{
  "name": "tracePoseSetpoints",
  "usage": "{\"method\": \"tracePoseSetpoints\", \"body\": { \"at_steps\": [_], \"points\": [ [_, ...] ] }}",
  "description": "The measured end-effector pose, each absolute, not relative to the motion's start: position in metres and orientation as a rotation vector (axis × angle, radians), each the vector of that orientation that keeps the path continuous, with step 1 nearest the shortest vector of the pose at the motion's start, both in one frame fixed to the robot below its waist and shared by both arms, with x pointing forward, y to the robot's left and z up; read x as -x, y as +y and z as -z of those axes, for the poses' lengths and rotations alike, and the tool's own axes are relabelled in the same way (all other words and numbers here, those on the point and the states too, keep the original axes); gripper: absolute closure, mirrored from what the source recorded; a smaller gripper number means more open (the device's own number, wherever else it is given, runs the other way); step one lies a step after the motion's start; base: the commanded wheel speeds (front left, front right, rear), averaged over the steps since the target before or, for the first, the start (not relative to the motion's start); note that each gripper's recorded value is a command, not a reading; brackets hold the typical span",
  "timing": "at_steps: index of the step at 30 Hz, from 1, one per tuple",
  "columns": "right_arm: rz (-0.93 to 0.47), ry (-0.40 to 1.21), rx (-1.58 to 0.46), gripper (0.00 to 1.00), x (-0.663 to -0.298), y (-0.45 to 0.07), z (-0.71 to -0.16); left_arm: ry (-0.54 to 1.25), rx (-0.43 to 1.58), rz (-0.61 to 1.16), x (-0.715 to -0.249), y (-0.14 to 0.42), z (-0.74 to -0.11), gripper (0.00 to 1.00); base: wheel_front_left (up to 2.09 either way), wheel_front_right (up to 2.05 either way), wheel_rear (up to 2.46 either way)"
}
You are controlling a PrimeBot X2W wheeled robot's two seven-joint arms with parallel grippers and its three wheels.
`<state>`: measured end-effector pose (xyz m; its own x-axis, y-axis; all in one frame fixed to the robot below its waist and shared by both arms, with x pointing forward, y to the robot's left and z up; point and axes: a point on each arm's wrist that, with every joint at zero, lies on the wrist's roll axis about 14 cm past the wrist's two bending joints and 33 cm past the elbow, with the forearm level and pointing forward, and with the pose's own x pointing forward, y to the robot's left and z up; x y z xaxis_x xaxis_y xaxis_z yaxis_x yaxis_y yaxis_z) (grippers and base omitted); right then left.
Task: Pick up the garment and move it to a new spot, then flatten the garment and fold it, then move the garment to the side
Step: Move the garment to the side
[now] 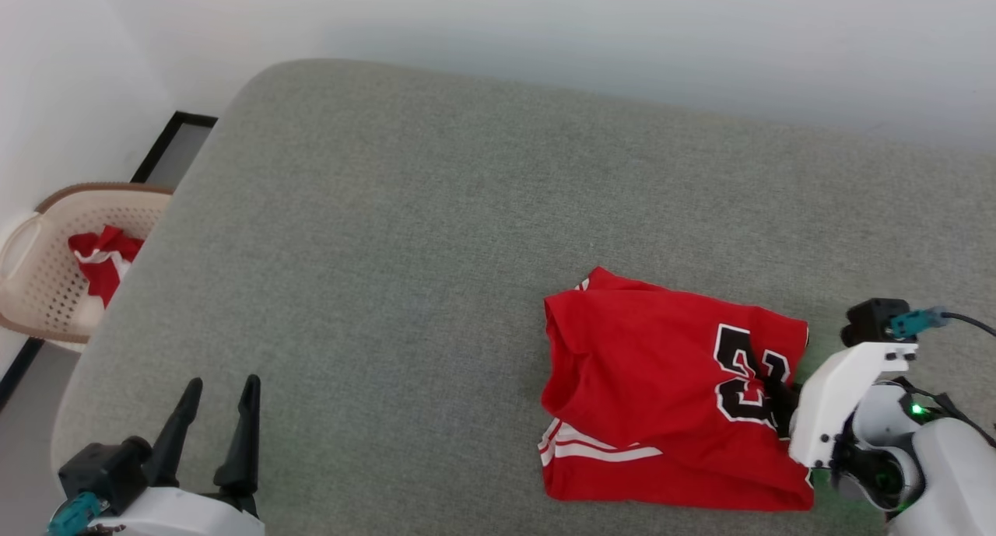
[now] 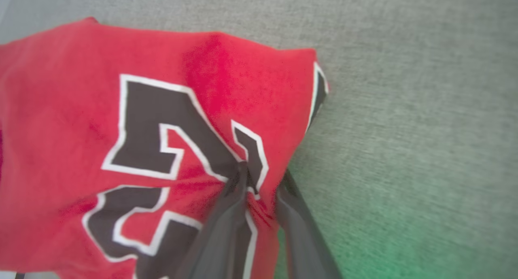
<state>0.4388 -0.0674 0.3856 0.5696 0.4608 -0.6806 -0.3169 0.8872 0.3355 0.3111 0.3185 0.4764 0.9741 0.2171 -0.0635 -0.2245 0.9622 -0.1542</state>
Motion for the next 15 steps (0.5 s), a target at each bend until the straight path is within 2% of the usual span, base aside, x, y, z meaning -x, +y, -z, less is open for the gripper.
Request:
{"method": "tracePoseSetpoints", "body": {
  "at_steps": [7,15],
  "points": [
    [-0.475,0.807,-0.143,1.0,-0.446,-0.064,-0.401,0.03,0.162,-0.22,-0.317,0.319,-0.481,0.0,0.0,0.0,0.0],
    [-0.42,0.706,-0.077,1.0,-0.467,-0.096,-0.437,0.01,0.152,-0.167,-0.336,0.307,-0.488,0.0,0.0,0.0,0.0]
  ]
}}
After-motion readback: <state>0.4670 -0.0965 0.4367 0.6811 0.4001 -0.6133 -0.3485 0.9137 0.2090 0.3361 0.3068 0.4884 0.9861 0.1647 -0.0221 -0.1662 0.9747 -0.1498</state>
